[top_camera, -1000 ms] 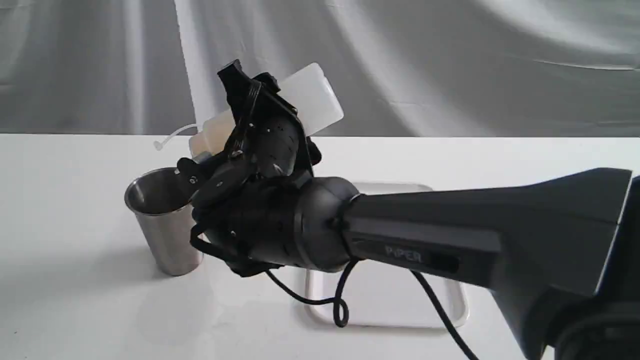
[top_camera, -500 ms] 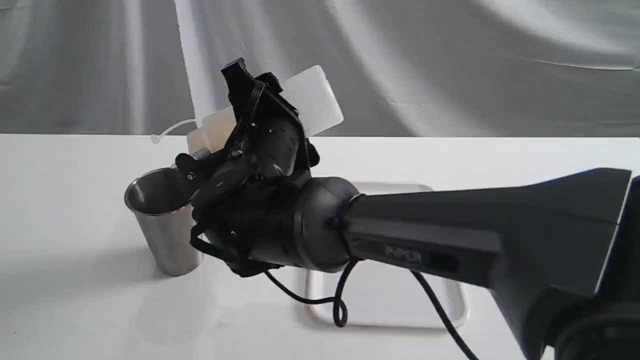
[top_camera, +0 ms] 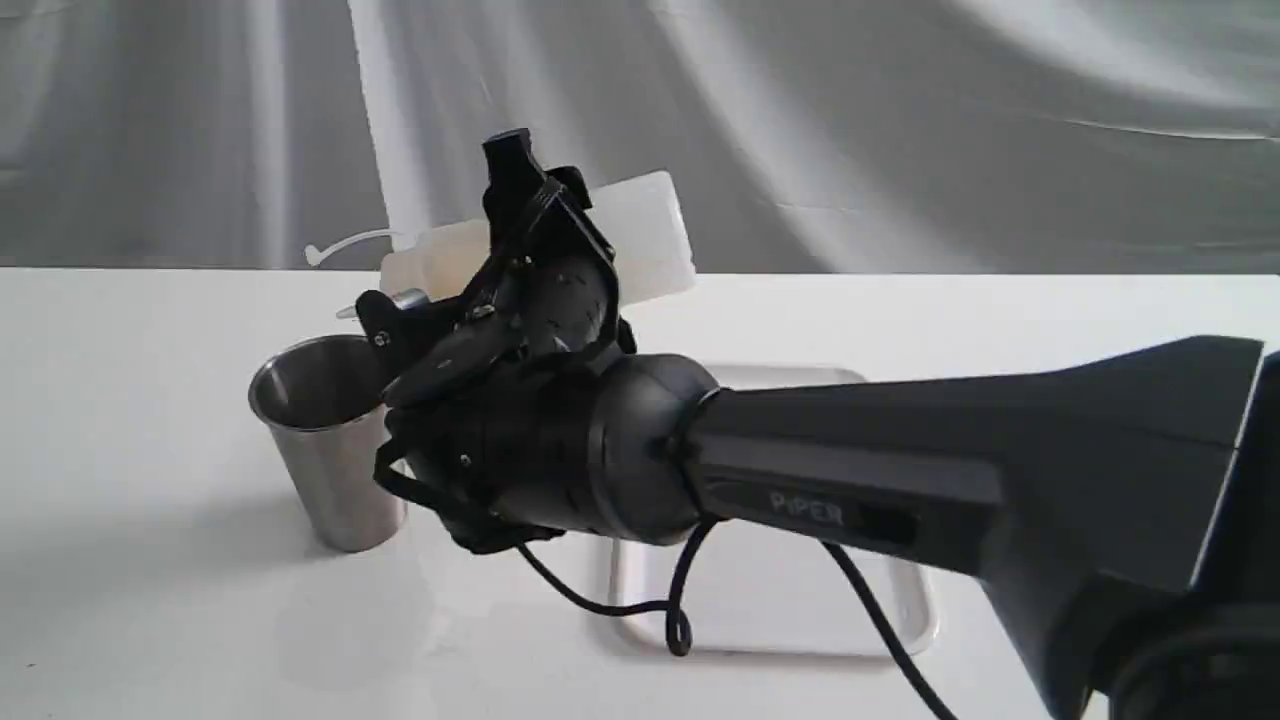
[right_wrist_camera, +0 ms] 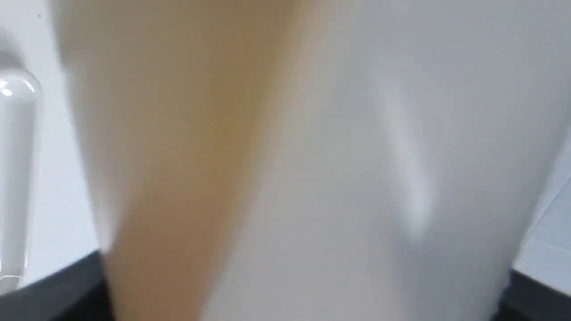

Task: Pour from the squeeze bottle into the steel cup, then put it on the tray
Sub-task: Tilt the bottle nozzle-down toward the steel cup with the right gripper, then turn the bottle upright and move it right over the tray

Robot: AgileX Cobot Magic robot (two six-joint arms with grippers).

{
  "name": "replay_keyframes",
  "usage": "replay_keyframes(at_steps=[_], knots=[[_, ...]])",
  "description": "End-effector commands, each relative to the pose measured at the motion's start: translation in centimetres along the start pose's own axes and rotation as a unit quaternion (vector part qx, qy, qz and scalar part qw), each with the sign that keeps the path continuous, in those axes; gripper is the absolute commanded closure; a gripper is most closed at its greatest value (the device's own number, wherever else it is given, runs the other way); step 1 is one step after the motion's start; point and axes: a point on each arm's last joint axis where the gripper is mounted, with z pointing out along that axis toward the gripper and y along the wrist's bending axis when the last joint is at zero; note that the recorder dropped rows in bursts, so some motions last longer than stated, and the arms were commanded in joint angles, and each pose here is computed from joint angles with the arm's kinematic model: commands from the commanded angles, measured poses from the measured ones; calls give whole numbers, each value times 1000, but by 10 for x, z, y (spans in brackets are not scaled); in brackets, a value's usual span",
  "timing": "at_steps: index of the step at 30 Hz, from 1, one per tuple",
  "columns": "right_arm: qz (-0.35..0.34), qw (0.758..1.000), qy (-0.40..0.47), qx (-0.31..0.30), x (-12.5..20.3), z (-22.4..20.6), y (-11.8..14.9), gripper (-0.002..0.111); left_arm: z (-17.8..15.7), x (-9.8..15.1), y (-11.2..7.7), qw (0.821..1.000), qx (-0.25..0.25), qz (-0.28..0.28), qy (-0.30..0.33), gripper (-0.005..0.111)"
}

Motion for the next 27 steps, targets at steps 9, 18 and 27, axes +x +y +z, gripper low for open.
replay_keyframes(at_steps=[9,18,27], knots=[[116,993,23,-17,8,-1,-5,108,0,1,0,1000,4,-1,-3,107],[175,984,20,-32,7,-1,-2,108,0,1,0,1000,4,-1,-3,107],[335,940,27,-47,8,0,0,108,0,1,0,1000,4,-2,-3,107]])
